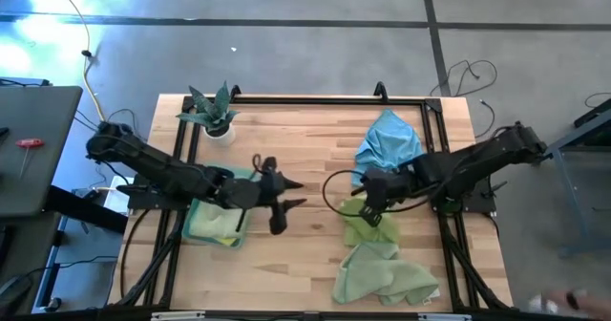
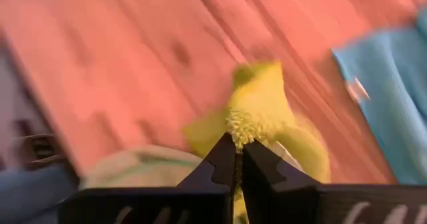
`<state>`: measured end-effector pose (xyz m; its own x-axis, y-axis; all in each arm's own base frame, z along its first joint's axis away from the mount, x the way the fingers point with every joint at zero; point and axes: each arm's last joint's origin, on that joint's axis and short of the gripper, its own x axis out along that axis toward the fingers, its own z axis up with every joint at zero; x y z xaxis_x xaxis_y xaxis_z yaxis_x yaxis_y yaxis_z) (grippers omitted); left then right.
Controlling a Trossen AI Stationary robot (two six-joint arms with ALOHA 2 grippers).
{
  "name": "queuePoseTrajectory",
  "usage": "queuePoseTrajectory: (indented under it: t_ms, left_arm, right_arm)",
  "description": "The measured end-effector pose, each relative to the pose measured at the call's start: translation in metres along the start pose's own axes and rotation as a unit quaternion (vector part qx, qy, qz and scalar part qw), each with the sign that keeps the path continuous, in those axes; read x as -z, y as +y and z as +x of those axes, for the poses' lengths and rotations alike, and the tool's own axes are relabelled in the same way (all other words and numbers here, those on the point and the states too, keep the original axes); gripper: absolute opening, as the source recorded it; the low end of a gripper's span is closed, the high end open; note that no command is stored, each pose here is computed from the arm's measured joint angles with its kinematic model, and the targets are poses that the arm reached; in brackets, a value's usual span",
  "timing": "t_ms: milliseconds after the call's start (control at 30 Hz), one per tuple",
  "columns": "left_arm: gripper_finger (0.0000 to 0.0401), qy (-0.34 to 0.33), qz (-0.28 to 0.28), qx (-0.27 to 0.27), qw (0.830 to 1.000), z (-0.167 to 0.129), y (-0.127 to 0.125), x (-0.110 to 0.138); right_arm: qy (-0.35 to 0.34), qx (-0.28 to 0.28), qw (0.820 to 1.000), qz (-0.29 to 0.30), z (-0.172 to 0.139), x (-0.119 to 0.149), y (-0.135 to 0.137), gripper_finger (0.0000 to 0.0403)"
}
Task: Fold microfiber towels
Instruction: Fold the light green microfiber towel
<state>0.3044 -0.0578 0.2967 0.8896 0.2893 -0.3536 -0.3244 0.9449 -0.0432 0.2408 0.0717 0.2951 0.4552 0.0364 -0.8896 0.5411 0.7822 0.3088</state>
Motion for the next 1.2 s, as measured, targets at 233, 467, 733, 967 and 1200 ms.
queuePoseTrajectory:
  t_ms: [233,467,733,967,1200]
  left_arm:
    - [0.0170,-0.088,0.024,0.040,0.995,0.040,-0.006,-0.003]
    - [0.0170,-0.116,-0.005,0.062,0.991,0.071,0.004,0.003]
    - [0.0170,-0.081,-0.056,0.098,0.990,0.092,0.011,0.018]
    - [0.0170,-0.077,-0.071,0.100,0.990,0.092,0.008,0.020]
    - [0.0170,-0.064,-0.073,0.054,0.994,0.098,0.013,0.026]
  right_arm:
    - [-0.058,-0.057,0.997,-0.004,-0.034,-0.022,0.017,0.0000]
    - [-0.108,-0.074,0.991,-0.006,-0.053,-0.032,0.024,0.0000]
    - [-0.139,-0.073,0.988,0.000,-0.057,-0.036,0.027,0.0000]
    - [-0.150,-0.065,0.986,0.008,-0.056,-0.041,0.023,0.0000]
    - [-0.181,-0.084,0.980,-0.001,-0.058,-0.050,0.025,0.0000]
